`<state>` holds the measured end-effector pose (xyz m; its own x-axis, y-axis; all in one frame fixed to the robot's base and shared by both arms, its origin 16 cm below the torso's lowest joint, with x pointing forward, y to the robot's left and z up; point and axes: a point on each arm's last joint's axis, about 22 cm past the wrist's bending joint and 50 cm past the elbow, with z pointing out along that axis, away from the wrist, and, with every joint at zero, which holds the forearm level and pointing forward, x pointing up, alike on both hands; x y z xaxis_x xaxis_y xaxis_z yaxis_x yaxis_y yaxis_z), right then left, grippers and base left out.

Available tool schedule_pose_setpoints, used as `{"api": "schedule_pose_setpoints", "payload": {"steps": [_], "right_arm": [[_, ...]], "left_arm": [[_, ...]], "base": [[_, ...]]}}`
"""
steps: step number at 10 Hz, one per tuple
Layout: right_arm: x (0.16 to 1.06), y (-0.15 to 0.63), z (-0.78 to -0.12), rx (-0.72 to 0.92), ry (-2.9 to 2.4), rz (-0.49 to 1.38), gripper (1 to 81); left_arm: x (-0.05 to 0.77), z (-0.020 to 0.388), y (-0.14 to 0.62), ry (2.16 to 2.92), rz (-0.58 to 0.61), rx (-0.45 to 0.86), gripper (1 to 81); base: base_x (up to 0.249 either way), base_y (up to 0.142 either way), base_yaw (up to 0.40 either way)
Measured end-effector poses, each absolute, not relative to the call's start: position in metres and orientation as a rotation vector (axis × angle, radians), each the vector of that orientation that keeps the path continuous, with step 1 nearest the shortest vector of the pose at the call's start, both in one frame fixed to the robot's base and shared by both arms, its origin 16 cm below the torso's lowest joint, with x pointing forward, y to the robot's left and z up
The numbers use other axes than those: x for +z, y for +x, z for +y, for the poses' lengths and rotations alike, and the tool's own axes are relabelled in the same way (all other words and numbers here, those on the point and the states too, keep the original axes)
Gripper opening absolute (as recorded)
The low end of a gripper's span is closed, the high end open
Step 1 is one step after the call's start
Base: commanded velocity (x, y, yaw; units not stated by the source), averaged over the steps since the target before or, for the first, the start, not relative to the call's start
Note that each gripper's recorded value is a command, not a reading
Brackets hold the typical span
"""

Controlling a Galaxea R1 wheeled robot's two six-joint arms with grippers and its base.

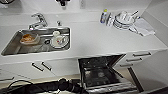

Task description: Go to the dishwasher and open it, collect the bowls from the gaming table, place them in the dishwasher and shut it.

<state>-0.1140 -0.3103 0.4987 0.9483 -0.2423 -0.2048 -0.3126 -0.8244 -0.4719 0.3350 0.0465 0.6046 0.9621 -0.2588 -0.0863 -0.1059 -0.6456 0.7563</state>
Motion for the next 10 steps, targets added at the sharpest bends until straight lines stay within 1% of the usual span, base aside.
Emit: {"api": "schedule_pose_setpoints", "payload": {"steps": [2, 3, 5, 6, 8, 9, 10], "right_arm": [[0.52, -0.092, -0.356, 0.176, -2.587, 0.453, 1.0], [0.52, -0.069, -0.363, 0.153, -2.58, 0.479, 1.0], [0.509, 0.005, -0.342, 0.055, -2.518, 0.499, 1.0], [0.509, 0.028, -0.333, 0.05, -2.505, 0.489, 1.0], [0.509, 0.051, -0.326, 0.098, -2.52, 0.464, 1.0], [0.511, 0.077, -0.318, 0.087, -2.509, 0.448, 1.0], [0.515, 0.103, -0.306, 0.073, -2.49, 0.433, 1.0]], "left_arm": [[0.586, 0.092, 0.248, 2.304, -0.249, -0.345, 81.1], [0.582, 0.108, 0.213, 2.313, -0.248, -0.379, 81.1], [0.582, 0.121, 0.151, 2.296, -0.238, -0.411, 81.1], [0.582, 0.131, 0.115, 2.295, -0.229, -0.439, 81.1], [0.58, 0.151, 0.048, 2.3, -0.192, -0.483, 81.1], [0.576, 0.162, 0.018, 2.311, -0.17, -0.498, 81.1], [0.566, 0.18, -0.005, 2.342, -0.158, -0.503, 81.1]], "base": [[0.0, 0.0, 0.0], [0.0, 0.0, 0.0], [0.0, 0.0, 0.0], [0.0, 0.0, 0.0], [0.0, 0.0, 0.0], [0.0, 0.0, 0.0], [0.0, 0.0, 0.0]]}}
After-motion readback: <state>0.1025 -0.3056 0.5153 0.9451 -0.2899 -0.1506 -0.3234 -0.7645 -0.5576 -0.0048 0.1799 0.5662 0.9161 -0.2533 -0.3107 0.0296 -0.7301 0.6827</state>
